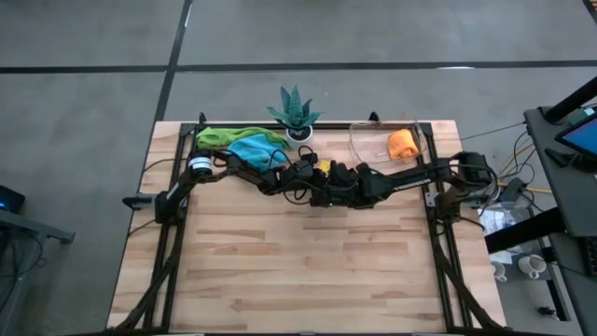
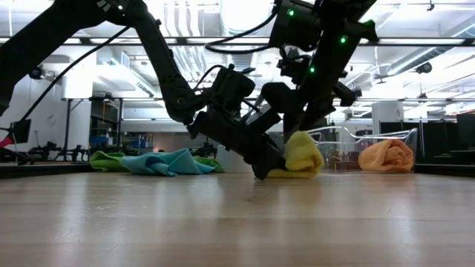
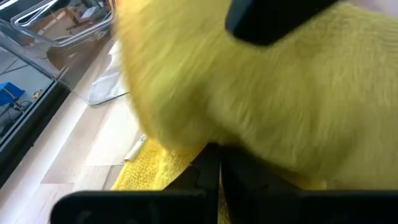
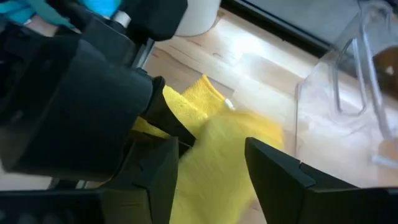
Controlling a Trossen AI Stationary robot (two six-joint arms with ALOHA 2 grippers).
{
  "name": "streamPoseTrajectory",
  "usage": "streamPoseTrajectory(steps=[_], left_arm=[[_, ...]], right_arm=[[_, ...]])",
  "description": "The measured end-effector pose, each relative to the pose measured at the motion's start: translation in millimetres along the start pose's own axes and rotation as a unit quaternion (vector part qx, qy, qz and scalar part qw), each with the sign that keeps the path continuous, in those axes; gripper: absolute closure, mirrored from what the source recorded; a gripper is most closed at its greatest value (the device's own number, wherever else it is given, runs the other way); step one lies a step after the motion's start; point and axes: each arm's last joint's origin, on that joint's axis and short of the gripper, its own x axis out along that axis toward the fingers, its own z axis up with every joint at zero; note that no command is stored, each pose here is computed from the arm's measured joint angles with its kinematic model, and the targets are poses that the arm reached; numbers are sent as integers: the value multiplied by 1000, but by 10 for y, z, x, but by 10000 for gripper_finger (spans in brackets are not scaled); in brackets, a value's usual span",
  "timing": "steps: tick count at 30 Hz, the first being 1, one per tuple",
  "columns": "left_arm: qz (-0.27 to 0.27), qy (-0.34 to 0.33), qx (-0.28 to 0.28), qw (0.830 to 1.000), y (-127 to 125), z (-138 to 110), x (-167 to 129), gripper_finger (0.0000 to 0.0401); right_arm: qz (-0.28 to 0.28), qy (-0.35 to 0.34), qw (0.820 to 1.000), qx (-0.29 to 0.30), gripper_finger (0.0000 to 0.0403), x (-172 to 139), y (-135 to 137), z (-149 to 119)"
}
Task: Roll microfiber towels into tight, uniform cylinder then place into a basket
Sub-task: Roll the yellow microfiber cloth
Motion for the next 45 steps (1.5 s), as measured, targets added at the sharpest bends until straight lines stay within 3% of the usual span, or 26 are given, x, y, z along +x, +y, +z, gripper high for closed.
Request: streamPoseTrajectory(steps=[6,11,19,24,30,33,38,45], left_arm=[[0,1,1,1000,1,-2,0,401],[1,1,1,1000,4,-3,1,401],[0,2,-2,1000,3,-6,0,401],[-3,6,-31,999,-22,-11,-3,401],[-7,6,-34,999,-50,-3,-6,401],[-8,5,-35,999,-50,-3,-6,401],[-7,7,-76,997,-66,-9,-4,401],[29,36,-173,984,-215,5,-28,401]], right_arm=[[-4,8,998,-68,220,-164,-92,-1],[-60,50,992,-100,228,-233,-349,-250],[-81,63,995,-9,253,-285,-754,-685],[-37,32,996,80,265,-372,-879,-750],[114,-25,983,145,268,-415,-728,-747],[158,-48,974,152,267,-403,-614,-754],[126,-32,986,108,266,-302,-421,-789],[23,-26,999,18,266,-344,-231,-771]])
